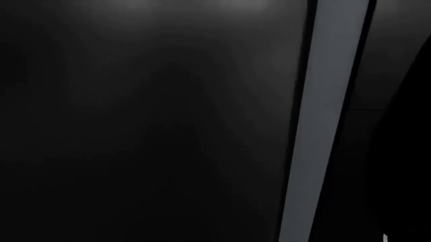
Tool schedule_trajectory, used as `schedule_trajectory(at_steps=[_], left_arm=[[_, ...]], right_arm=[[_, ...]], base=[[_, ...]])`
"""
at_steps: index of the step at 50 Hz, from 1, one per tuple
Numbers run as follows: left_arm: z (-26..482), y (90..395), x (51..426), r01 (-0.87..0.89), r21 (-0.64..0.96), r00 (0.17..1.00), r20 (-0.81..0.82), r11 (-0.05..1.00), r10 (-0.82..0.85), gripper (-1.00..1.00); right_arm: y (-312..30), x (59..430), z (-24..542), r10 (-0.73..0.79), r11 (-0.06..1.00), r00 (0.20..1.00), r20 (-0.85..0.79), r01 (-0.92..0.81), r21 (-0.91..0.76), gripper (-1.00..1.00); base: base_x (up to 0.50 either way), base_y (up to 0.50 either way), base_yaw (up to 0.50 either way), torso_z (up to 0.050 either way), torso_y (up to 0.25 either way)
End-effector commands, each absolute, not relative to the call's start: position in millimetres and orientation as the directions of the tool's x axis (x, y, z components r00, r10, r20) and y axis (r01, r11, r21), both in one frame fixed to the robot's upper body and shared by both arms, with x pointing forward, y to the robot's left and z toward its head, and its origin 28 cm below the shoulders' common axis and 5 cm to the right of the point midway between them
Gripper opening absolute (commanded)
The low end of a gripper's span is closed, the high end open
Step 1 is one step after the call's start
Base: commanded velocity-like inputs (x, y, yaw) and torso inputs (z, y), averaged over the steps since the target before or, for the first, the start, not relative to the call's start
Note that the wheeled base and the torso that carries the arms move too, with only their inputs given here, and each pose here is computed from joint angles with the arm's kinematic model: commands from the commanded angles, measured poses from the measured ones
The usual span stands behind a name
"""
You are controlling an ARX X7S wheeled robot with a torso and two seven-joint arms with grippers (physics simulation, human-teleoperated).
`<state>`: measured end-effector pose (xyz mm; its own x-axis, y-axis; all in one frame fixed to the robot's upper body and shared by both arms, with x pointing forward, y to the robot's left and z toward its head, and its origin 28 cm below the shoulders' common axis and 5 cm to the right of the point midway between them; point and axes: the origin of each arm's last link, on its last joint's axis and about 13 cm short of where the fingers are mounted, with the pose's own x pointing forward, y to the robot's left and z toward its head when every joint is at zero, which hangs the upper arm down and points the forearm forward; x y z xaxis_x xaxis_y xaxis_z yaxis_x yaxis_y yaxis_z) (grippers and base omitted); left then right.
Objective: Close the microwave door
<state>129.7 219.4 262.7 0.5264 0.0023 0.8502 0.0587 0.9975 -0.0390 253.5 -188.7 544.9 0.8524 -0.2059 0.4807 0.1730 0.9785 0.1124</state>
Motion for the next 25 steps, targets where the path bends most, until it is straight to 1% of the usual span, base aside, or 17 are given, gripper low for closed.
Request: schedule_trajectory(at_steps=[1, 3, 4, 9, 13, 14, 18, 25], left_arm=[[265.2, 218.9, 130.5, 0.055, -0.047, 0.524, 0.851, 0.997, 0.012, 1.0], [267.5, 218.4, 131.1, 0.052, -0.049, 0.525, 0.851, 0.997, 0.015, 1.0], [268.2, 217.9, 131.4, 0.052, -0.047, 0.525, 0.851, 0.998, 0.012, 1.0], [268.7, 218.1, 131.3, 0.053, -0.047, 0.526, 0.85, 0.997, 0.012, 1.0], [269.2, 218.4, 131.1, 0.052, -0.051, 0.525, 0.851, 0.997, 0.016, 1.0], [269.3, 218.7, 131.0, 0.052, -0.051, 0.524, 0.851, 0.997, 0.016, 1.0], [268.9, 219.9, 130.3, 0.049, -0.054, 0.523, 0.852, 0.997, 0.02, 1.0], [268.0, 220.9, 129.5, 0.05, -0.051, 0.52, 0.854, 0.997, 0.018, 1.0]], right_arm=[[-185.6, 257.3, 558.7, -0.162, 0.971, 0.887, 0.433, 0.065, 0.23, 1.0], [-185.7, 256.7, 561.7, -0.157, 0.966, 0.887, 0.433, 0.047, 0.255, 1.0], [-185.8, 255.7, 564.1, -0.134, 0.961, 0.889, 0.438, 0.008, 0.278, 1.0], [-186.2, 253.1, 571.4, -0.13, 0.954, 0.892, 0.434, -0.007, 0.3, 1.0], [-184.6, 253.1, 573.2, -0.1, 0.939, 0.897, 0.43, -0.058, 0.34, 1.0], [-184.3, 254.4, 572.7, -0.071, 0.933, 0.907, 0.415, -0.087, 0.35, 1.0], [-184.2, 259.9, 570.2, -0.059, 0.908, 0.914, 0.401, -0.118, 0.402, 1.0], [-185.3, 259.4, 567.8, -0.045, 0.881, 0.918, 0.393, -0.148, 0.448, 1.0]], base=[[0.0, 0.0, 0.0, 0.0, 0.0], [0.01, 0.0, 0.0, 0.0, 0.0], [0.0, 0.0, 0.0, 0.0, 0.0], [0.0, 0.0, 0.0, 0.0, 0.0], [0.0, 0.0, 0.0, 0.0, 0.0], [0.0, 0.0, 0.0, 0.0, 0.0], [0.0, 0.0, 0.0, 0.0, 0.0], [0.0, 0.0, 0.0, 0.0, 0.0]])
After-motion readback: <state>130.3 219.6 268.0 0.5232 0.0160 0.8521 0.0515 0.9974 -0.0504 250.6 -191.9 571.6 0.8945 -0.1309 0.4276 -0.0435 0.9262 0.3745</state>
